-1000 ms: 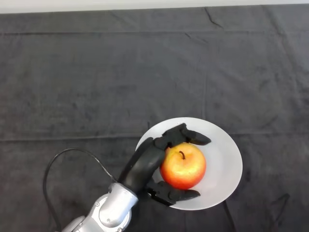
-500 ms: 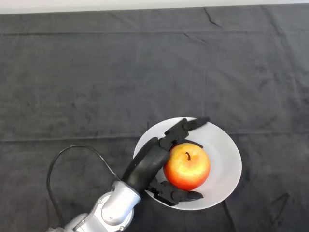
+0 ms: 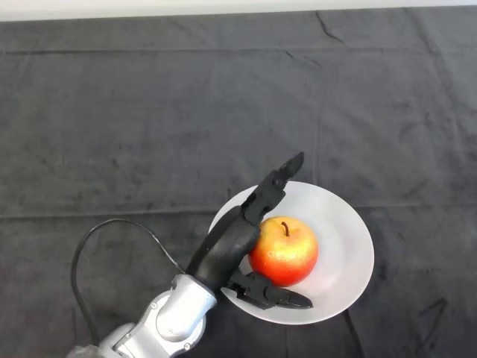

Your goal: Move the apple to the plate

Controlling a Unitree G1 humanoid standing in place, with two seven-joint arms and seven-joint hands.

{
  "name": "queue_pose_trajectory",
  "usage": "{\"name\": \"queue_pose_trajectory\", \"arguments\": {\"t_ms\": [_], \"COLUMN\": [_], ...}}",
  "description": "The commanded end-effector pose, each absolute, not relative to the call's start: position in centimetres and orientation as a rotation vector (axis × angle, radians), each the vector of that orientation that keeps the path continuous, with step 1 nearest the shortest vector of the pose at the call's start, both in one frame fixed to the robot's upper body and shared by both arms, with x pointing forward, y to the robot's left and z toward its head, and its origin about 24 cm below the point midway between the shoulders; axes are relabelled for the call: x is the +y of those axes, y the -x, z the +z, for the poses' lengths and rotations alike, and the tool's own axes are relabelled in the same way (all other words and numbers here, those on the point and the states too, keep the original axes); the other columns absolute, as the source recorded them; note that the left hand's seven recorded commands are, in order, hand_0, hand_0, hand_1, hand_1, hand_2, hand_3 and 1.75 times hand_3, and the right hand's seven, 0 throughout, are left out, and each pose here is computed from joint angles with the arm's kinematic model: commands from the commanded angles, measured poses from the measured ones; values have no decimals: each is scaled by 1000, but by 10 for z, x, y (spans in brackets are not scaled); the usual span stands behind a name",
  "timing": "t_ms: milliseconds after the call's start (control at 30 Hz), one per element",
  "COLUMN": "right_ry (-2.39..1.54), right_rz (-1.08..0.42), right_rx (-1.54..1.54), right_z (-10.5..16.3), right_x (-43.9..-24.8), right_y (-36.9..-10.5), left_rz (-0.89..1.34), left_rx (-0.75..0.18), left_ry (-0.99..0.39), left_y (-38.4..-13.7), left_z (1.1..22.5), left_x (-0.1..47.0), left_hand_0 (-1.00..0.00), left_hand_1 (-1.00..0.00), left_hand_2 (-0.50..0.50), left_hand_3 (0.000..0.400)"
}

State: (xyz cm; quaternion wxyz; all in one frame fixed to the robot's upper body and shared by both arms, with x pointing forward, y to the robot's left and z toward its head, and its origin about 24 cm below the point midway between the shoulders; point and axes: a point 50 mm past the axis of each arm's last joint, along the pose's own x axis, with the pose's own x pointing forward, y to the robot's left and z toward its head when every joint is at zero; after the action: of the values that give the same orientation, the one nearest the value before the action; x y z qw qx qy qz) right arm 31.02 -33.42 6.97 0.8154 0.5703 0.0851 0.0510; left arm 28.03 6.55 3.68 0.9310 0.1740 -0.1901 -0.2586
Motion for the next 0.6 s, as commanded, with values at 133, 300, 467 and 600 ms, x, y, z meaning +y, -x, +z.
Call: {"name": "queue_pose_trajectory", "arguments": {"t_ms": [133,300,467,600], "right_ry": [-1214,-1214,-1214,-1214], "right_rz": [110,110,110,110], "right_rx": [131,131,131,131], "right_z": [80,80,80,80], "right_x": [-341,-341,-341,-341], "right_y": [-311,-311,-311,-311], "left_rz": [-504,-477,-445,-414], "left_rx": [-381,-384,-388,-389], "left_ry": [-396,-394,-393,-392], "left_y": [-287,-289,-291,-293], "left_z": [39,42,45,48], "left_x": [87,99,111,123], "left_hand_0": [0,0,0,0], "left_hand_1": [0,0,0,0], "left_hand_2": [0,0,0,0], "left_hand_3": [0,0,0,0]}}
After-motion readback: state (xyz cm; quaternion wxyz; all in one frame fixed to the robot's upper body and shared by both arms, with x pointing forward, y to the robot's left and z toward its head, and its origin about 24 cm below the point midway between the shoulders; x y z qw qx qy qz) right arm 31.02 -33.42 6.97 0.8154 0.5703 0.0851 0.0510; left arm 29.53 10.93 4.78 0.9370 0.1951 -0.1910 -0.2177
